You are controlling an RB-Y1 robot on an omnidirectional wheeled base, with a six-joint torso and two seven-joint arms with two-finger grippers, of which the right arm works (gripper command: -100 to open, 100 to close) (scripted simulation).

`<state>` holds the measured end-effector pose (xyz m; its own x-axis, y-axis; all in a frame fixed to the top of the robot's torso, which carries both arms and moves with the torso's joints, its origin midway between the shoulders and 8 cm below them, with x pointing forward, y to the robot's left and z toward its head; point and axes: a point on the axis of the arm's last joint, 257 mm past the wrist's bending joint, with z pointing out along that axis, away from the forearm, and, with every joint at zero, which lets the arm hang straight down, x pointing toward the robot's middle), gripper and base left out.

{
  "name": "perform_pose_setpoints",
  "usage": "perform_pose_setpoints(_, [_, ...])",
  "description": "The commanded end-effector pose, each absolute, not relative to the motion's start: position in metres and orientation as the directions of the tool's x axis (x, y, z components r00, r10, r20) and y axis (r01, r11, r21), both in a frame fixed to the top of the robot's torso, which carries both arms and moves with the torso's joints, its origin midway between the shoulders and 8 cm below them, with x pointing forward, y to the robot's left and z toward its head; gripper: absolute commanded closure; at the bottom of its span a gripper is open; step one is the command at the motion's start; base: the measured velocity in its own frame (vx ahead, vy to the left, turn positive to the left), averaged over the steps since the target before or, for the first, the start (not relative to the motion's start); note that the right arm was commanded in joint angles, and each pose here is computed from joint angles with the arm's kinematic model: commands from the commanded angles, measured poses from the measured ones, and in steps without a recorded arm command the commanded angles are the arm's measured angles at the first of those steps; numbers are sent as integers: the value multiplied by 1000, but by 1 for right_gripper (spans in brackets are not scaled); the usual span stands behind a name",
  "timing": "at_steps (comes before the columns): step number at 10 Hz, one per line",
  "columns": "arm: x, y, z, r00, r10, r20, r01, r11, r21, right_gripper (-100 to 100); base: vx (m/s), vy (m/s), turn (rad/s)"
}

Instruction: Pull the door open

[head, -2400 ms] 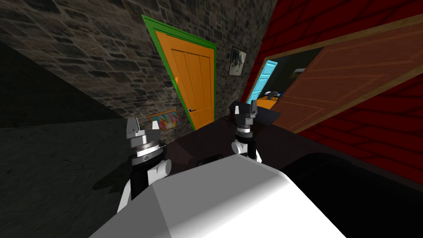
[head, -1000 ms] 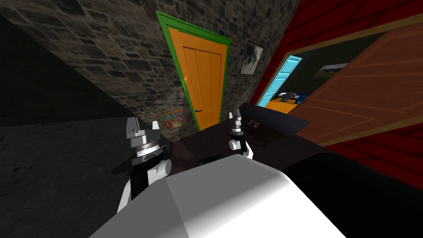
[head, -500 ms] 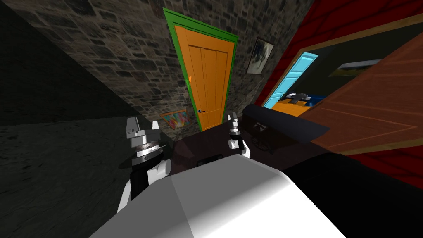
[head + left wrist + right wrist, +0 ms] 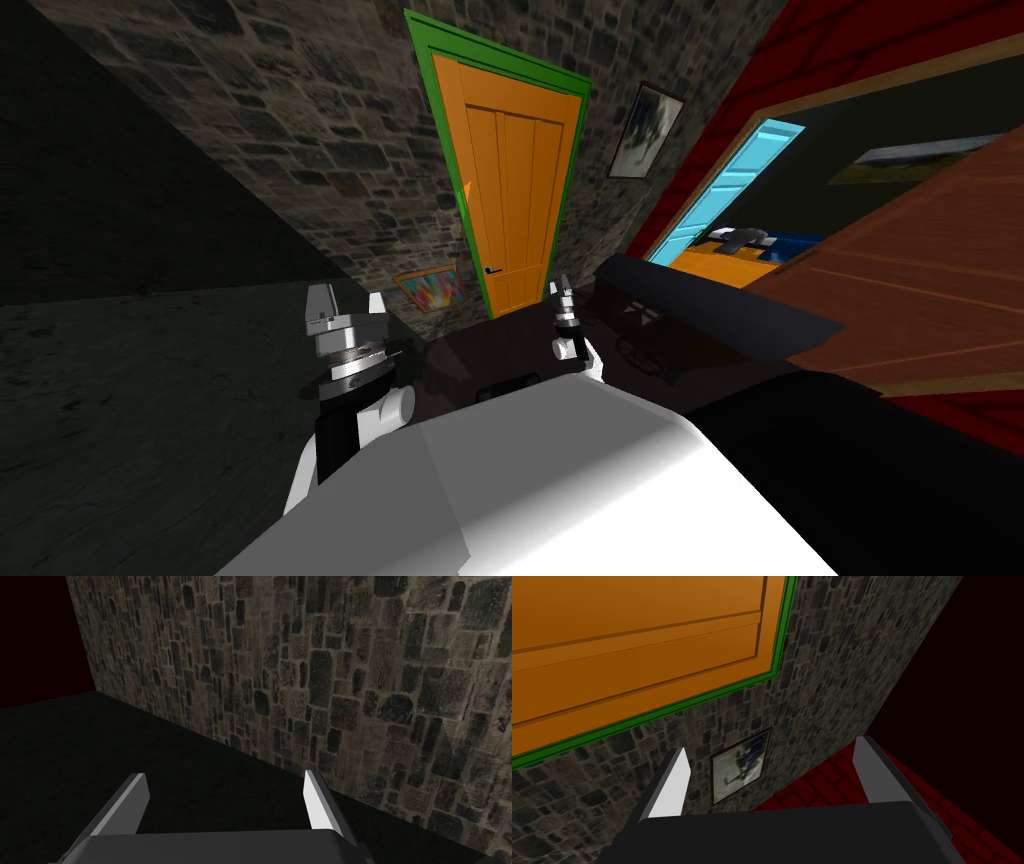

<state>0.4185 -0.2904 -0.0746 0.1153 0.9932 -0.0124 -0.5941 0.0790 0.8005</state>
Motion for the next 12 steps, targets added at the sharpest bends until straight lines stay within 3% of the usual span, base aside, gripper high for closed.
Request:
perform_pose_setpoints(1, [426, -292, -88, 117, 993, -15, -574, 80, 815, -100, 61, 24, 75])
perform_pose_setpoints(12, [462, -316, -176, 138, 990, -26, -435, 84, 896, -100, 84, 19, 99])
